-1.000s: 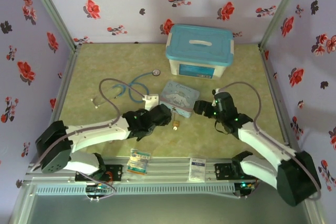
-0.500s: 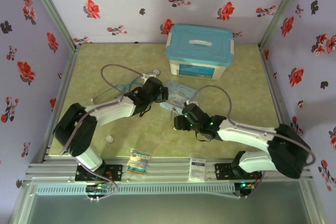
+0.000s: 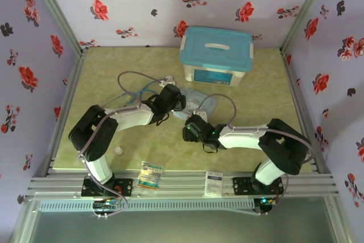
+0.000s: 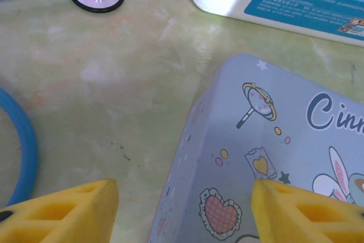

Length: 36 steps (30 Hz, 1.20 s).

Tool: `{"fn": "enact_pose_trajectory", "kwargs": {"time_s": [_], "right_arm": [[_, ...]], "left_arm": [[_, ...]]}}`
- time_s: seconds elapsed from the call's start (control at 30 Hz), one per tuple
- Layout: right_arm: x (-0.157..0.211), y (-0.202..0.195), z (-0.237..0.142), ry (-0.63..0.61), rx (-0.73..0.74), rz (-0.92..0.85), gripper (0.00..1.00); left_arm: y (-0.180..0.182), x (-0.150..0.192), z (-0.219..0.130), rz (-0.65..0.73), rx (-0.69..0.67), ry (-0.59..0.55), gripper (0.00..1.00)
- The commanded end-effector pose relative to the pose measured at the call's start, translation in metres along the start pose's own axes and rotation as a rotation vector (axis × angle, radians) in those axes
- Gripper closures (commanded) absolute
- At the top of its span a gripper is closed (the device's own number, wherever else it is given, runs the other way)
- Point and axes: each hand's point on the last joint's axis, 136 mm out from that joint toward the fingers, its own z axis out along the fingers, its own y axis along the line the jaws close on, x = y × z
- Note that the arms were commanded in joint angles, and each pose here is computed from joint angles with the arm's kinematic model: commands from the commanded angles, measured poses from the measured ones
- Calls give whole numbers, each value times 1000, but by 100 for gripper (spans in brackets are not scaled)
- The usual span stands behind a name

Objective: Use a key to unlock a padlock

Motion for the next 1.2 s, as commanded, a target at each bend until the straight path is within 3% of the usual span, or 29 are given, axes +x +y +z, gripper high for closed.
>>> {"fn": "enact_pose_trajectory", "kwargs": {"time_s": [0.0, 0.2, 0.47, 0.57, 0.8, 0.97, 1.17], "right_arm": [[-7, 11, 8, -29, 1, 15, 28], [4, -7, 15, -1, 87, 14, 33], [12, 1, 7, -30, -40, 71, 40], [15, -8, 7, -31, -13, 65, 42], [19, -7, 4, -4, 36, 14, 41], [28, -17, -7, -5, 183, -97, 42], [34, -11, -3, -29, 135, -74, 42]], "left_arm": [[10, 28, 6, 0, -18, 66, 40], [13, 42, -2, -22, -19, 77, 44], [0, 51, -18, -26, -3, 62, 46], [-3, 53, -25, -43, -3, 55, 48], [0, 55, -33, -63, -34, 46, 49], [1, 49, -39, -57, -41, 37, 48], [6, 54, -42, -80, -34, 29, 47]]}}
